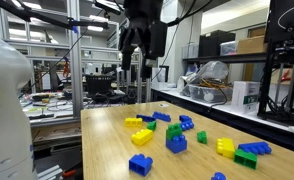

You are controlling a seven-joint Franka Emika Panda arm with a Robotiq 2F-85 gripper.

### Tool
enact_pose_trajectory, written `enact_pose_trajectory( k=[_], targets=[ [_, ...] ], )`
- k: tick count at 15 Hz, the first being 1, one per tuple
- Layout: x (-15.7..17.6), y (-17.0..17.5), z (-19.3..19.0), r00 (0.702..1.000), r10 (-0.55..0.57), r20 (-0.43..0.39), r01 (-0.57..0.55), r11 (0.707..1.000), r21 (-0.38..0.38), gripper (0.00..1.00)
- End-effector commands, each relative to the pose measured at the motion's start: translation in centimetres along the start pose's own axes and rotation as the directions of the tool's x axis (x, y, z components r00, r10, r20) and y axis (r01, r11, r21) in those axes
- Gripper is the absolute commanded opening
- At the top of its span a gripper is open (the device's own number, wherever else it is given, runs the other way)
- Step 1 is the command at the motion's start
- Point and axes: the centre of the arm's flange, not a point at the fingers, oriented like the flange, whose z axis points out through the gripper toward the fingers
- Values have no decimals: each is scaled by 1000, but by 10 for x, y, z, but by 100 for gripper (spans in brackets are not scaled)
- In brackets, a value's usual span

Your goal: Attach a three piece yellow Lego to the stack of Legos

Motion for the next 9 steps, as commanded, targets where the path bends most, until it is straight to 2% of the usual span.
enact_pose_trajectory(
  k=[1, 4, 9],
  targets=[
    [14, -3, -8, 1000, -12, -16, 12, 1000, -4, 100],
    [39, -17, -22, 998, -34, -46, 33, 999, -5, 100],
    [77, -43, -23, 996, -80, -38, 79, 996, -31, 100]
  ],
)
